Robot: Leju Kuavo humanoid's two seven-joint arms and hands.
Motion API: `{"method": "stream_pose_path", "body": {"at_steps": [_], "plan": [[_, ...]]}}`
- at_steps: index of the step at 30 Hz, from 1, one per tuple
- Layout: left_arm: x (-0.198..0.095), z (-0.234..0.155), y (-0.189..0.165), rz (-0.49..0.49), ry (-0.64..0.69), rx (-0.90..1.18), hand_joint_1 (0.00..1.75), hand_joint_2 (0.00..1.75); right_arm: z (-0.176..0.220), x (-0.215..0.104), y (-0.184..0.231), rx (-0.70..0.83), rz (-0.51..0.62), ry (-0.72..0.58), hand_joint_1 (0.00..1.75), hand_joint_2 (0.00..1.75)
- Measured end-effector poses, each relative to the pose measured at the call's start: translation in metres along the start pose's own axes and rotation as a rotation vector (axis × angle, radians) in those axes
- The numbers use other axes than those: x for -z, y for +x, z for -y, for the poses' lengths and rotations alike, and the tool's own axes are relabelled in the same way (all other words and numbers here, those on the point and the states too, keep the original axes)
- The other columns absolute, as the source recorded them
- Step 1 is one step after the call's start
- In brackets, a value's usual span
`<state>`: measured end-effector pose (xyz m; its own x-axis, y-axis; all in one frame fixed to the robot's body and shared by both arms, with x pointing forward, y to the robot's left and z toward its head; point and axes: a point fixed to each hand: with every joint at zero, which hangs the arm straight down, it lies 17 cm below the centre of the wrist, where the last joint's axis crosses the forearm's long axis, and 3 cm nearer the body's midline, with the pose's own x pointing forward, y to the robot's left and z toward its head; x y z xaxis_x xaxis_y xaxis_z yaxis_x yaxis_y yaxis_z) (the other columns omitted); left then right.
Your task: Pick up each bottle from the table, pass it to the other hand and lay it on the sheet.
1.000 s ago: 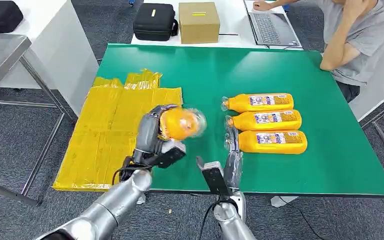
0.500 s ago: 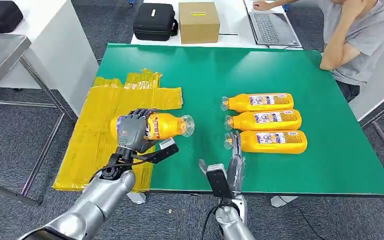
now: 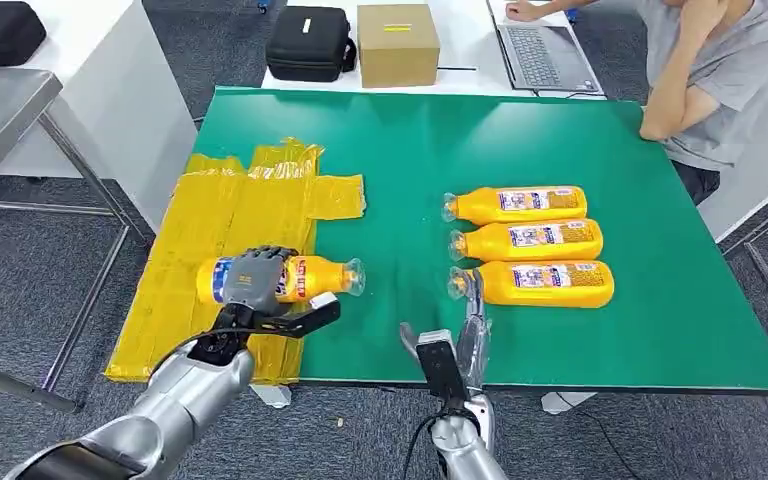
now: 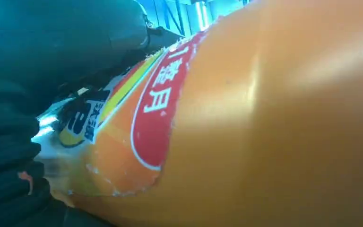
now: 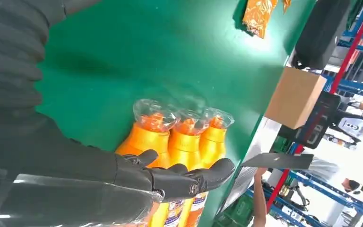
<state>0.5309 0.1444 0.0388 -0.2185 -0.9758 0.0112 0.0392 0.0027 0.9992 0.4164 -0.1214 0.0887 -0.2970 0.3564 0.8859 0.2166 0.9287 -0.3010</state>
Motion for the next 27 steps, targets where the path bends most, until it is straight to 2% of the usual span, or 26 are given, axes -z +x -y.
{"method": "stream_pose_path", "body": {"at_steps": [27], "plan": [[-0.003, 0.02, -0.015, -0.013, -0.103, 0.13, 1.75, 1.75, -0.001, -0.005, -0.006, 0.004, -0.021, 0.004, 0.0, 1.75]]}}
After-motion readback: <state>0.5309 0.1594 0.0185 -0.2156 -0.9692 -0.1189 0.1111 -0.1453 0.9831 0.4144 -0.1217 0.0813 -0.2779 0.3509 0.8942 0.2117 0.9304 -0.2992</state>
